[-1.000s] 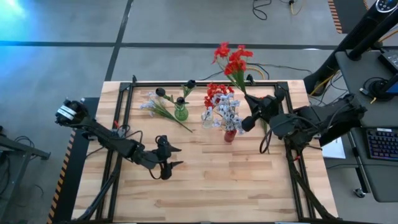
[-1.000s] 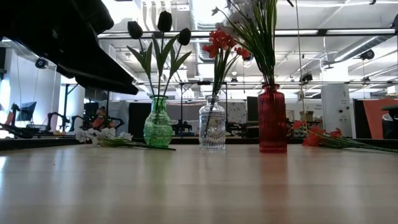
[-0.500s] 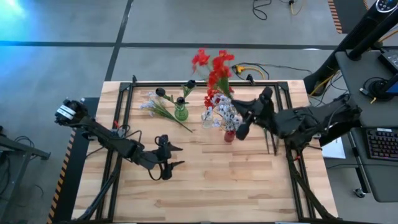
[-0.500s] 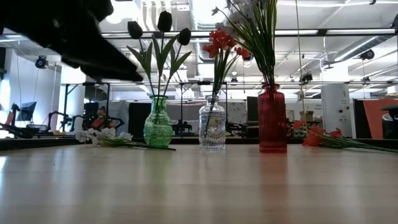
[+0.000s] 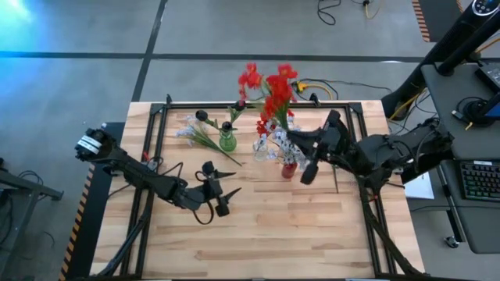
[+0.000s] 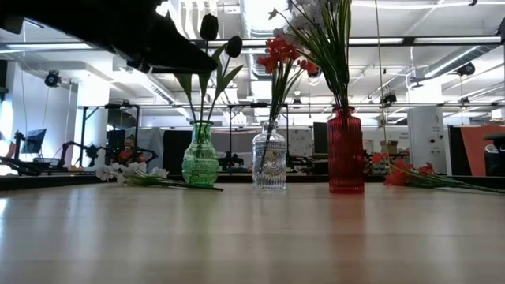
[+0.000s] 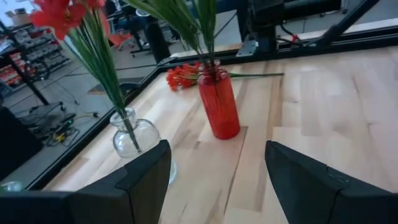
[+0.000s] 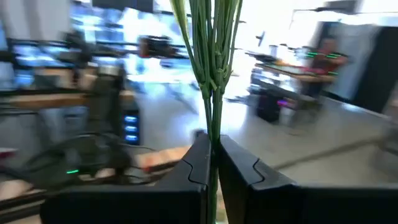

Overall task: Sort flowers into vase by color
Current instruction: Put the left orange flowers into the vase

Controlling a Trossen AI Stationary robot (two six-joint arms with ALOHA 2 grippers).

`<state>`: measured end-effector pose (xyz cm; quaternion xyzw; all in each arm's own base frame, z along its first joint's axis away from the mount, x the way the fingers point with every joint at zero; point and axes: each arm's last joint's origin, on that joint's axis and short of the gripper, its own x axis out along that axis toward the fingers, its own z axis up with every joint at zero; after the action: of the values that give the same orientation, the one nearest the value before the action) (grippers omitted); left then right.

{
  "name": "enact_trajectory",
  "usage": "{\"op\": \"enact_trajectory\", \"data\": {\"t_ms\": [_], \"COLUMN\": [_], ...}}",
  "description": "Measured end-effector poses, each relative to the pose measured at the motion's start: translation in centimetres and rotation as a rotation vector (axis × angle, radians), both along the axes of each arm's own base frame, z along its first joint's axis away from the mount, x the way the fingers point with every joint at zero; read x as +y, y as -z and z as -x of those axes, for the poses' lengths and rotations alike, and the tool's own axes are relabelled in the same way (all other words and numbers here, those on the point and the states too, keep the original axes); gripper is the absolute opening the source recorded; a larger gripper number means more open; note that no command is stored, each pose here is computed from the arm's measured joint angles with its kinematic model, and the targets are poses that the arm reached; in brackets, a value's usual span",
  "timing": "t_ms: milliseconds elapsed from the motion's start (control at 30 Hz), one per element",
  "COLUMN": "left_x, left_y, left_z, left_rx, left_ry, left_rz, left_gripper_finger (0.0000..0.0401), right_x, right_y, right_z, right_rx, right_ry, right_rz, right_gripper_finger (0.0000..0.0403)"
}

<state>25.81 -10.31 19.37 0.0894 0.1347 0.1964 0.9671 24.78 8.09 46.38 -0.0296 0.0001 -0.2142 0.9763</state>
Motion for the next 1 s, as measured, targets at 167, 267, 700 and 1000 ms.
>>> {"op": "enact_trajectory", "data": {"t_ms": [167,267,700,1000], "left_x": [0.5,0.9,1.7,0.8], "left_y": [-1.3,-2.4,-6.0,-7.6], "left_z": [1.2,2.0,5.3,6.2], "left_rx": [0.025,0.026,-0.008,-0.089], "left_ry": [-0.018,-0.012,0.209,0.469], "left_rz": [-0.024,-0.037,0.045,0.134], "left_gripper_finger": [0.0242,0.0242,0.0242,0.0242], "right_x": [0.7,1.4,6.7,11.2], "right_y": [-0.3,0.4,5.6,8.9], "right_z": [-0.8,-2.3,-9.2,-10.3], "right_rx": [-0.084,-0.099,-0.130,-0.114], "right_ry": [-0.166,-0.177,-0.227,-0.217], "right_rz": [-0.019,0.002,0.099,0.124], "right_gripper_finger": [0.0012,0.0012,0.0012,0.0012]}}
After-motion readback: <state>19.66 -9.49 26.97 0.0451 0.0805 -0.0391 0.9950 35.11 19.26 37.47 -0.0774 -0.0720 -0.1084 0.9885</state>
